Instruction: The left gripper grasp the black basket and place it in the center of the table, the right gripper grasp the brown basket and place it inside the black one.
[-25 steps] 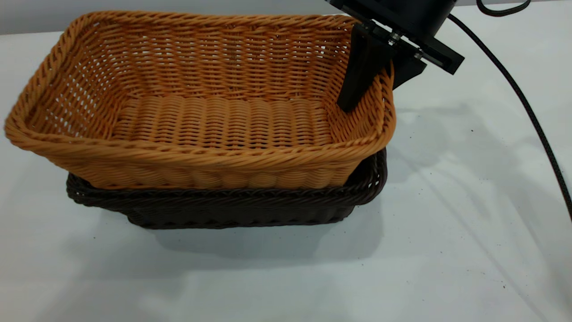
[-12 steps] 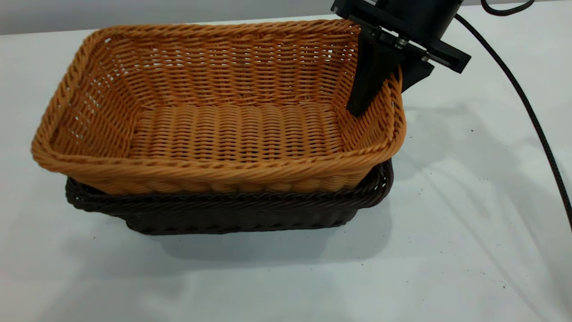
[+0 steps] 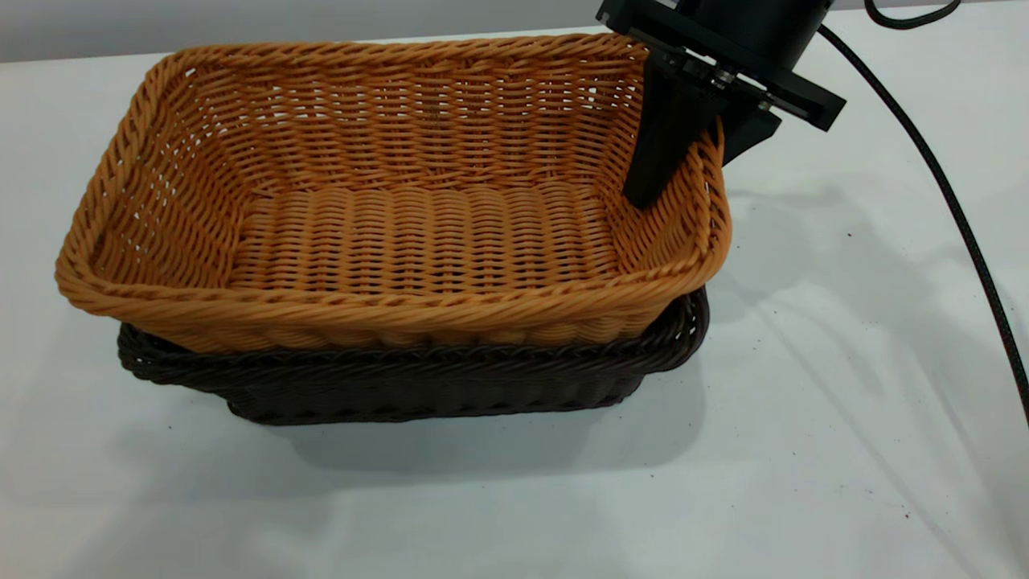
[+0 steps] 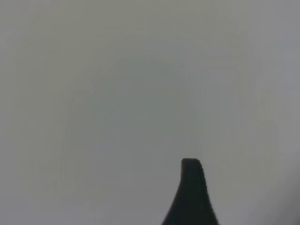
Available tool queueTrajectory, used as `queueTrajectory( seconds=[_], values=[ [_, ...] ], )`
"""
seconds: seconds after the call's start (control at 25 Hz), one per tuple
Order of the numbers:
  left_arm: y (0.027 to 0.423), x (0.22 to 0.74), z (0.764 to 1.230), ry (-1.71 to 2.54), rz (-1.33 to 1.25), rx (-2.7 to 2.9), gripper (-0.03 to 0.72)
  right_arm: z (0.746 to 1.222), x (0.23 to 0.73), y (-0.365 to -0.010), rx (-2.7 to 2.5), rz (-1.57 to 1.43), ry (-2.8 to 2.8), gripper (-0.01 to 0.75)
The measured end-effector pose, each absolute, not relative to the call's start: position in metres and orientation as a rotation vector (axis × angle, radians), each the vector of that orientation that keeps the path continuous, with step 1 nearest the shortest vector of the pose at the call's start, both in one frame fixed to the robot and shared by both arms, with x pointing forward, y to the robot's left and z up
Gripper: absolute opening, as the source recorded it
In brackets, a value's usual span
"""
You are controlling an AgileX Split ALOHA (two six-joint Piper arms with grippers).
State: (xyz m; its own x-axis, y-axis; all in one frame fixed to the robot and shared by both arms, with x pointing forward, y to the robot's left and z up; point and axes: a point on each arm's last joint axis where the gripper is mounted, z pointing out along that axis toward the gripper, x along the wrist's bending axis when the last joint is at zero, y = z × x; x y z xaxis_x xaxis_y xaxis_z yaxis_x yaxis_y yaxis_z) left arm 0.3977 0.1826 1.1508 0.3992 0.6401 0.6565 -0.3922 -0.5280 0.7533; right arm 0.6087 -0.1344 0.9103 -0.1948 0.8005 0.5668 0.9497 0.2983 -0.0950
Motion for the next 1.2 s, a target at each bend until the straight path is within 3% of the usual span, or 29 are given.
queueTrajectory(
  seconds=[0.28, 0.4, 0.88, 1.2],
  values=[
    [0.183, 0.398, 1.151, 0.221, 1.321, 1.677, 0.489, 0.913, 0.608, -0.132, -1.549, -0.400, -2.020, 0.435],
    [0.183, 0.398, 1.151, 0.221, 1.321, 1.677, 0.489, 0.919, 0.607, -0.135, -1.550, -0.385, -2.052, 0.480],
    [0.183, 0.398, 1.151, 0.221, 1.321, 1.678, 0.489, 1.003, 0.590, -0.158, -1.640, -0.386, -2.322, 0.486],
    [0.183, 0.391, 1.148, 0.242, 1.209, 1.707, 0.457, 1.089, 0.557, -0.187, -1.777, -0.516, -2.577, 0.392]
  ],
)
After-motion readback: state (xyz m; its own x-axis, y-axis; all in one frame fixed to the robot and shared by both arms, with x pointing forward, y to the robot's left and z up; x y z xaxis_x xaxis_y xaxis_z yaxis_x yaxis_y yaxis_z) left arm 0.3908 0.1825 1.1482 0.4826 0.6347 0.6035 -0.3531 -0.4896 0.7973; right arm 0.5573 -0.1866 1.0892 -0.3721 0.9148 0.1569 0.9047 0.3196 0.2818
